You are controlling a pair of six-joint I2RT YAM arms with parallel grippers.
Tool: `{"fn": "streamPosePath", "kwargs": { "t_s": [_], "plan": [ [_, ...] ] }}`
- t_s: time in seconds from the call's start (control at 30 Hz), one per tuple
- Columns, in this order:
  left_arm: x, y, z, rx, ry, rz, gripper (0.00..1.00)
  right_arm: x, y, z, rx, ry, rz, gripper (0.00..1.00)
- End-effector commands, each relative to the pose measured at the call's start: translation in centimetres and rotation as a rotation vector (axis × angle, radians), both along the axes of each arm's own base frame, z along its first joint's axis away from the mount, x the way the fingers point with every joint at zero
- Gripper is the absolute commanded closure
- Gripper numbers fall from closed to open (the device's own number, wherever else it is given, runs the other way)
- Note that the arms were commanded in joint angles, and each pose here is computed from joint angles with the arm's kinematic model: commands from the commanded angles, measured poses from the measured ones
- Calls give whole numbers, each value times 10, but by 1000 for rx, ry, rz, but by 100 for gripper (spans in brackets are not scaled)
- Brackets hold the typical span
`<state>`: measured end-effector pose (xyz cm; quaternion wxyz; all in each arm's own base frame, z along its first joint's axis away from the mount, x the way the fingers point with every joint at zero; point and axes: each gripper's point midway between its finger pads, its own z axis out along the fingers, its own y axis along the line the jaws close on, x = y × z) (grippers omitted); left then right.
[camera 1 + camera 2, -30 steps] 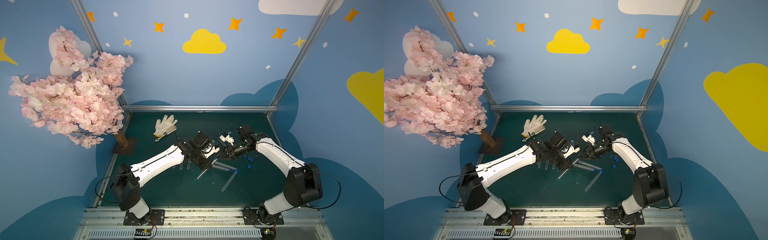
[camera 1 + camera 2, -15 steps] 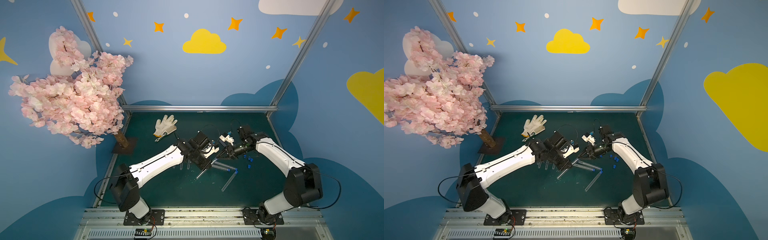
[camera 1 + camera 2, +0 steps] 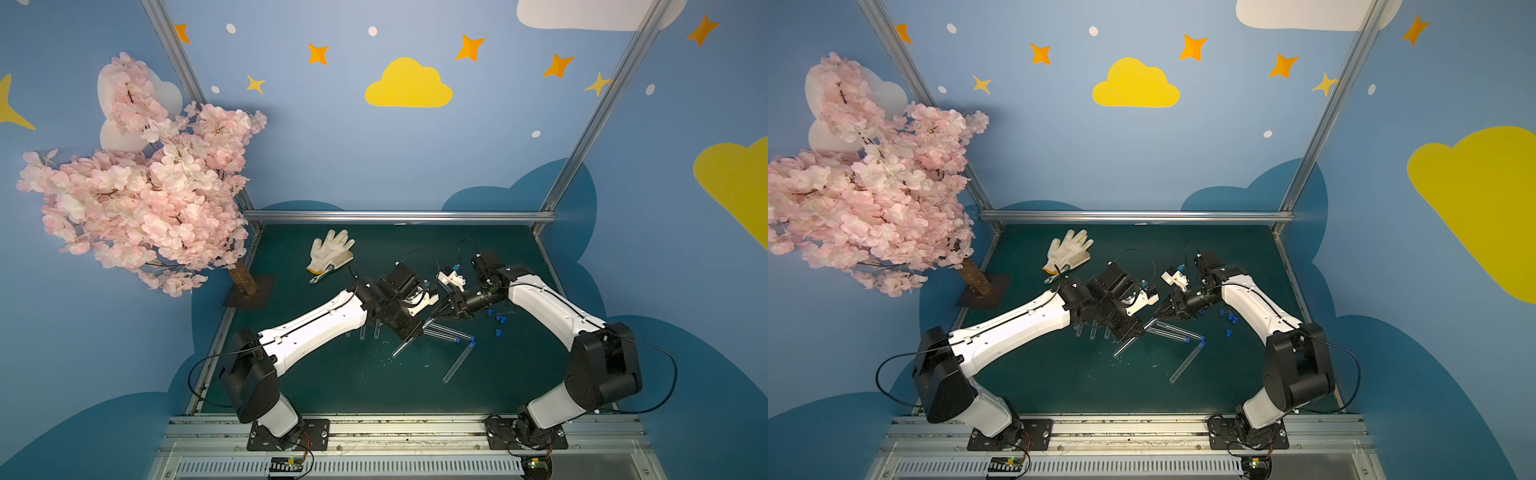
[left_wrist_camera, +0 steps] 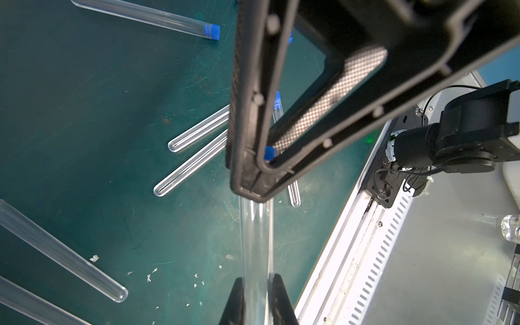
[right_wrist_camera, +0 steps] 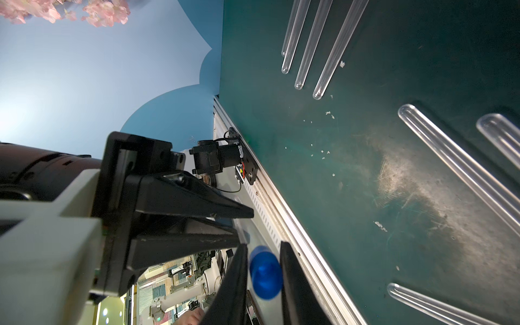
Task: Remove stoppers from test tubes
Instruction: Open the stopper on the test tube.
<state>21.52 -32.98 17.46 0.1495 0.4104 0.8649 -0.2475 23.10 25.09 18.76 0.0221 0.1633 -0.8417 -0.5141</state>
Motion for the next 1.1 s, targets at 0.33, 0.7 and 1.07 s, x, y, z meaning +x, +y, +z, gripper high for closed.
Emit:
{"fn": "streamPosePath", "kwargs": {
  "t_s": [0.33, 0.7, 1.07],
  "plan": [
    [-2, 2, 6, -11, -16, -12, 92, 0, 2, 5, 6, -25, 10, 100],
    [-6, 12, -15, 43, 10, -6, 95, 7, -6, 12, 7, -52, -9, 100],
    [-8, 29, -36, 118, 21, 19, 97, 12, -19, 0, -112, -74, 1, 100]
  ]
}}
